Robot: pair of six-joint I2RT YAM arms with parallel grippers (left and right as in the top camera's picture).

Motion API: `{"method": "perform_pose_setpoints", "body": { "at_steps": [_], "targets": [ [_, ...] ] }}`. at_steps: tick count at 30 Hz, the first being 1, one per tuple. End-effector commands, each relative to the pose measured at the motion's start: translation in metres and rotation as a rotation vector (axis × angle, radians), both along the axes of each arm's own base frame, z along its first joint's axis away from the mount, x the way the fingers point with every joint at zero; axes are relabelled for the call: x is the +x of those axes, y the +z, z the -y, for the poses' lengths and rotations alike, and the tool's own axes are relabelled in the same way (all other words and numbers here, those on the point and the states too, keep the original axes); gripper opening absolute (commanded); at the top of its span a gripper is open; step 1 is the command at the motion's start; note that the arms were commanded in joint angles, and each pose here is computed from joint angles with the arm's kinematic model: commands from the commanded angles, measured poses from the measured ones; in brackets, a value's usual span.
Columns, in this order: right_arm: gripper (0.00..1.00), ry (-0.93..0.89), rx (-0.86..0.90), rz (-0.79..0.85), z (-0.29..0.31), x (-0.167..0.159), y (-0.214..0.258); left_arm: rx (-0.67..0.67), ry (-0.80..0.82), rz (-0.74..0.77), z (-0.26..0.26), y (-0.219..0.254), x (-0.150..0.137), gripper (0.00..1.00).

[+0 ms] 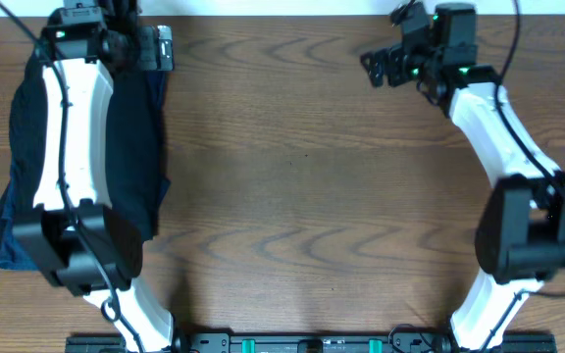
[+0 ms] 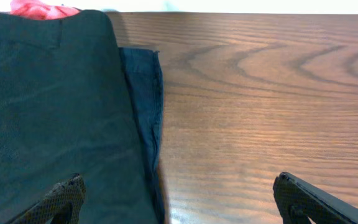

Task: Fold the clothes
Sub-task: 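Reach the left gripper to the top of the clothes stack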

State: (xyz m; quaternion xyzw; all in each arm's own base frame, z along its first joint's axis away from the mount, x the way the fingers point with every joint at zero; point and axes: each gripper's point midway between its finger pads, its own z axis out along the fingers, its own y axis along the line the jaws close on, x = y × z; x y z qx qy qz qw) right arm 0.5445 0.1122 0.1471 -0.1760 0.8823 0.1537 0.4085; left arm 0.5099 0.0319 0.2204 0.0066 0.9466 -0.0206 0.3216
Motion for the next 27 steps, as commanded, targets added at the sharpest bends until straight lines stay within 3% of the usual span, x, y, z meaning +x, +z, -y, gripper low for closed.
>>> {"method": "perform_pose_setpoints", "body": {
  "at_steps": [1,15,19,22,23,27],
  "targets": [
    [0.99,0.060,0.049,-0.048,-0.009,-0.002,-0.019,0.042,-0.025,-0.012,-0.007,-0.014,0.010,0.98],
    [0.99,0.064,0.049,-0.120,-0.010,-0.011,-0.040,0.261,0.139,-0.282,-0.057,-0.132,0.010,0.97],
    [0.98,0.064,0.049,-0.119,-0.010,-0.011,-0.040,0.295,0.165,-0.338,-0.064,-0.158,0.007,0.84],
    [0.98,0.064,0.049,-0.118,-0.010,-0.011,-0.040,0.325,0.226,-0.339,-0.074,-0.159,0.006,0.65],
    [0.97,0.064,0.049,-0.118,-0.010,-0.011,-0.040,0.334,0.234,-0.335,-0.076,-0.157,0.006,0.54],
    [0.99,0.070,0.056,-0.107,-0.012,-0.009,-0.038,0.359,0.262,-0.310,-0.081,-0.145,0.007,0.36]
  ]
}}
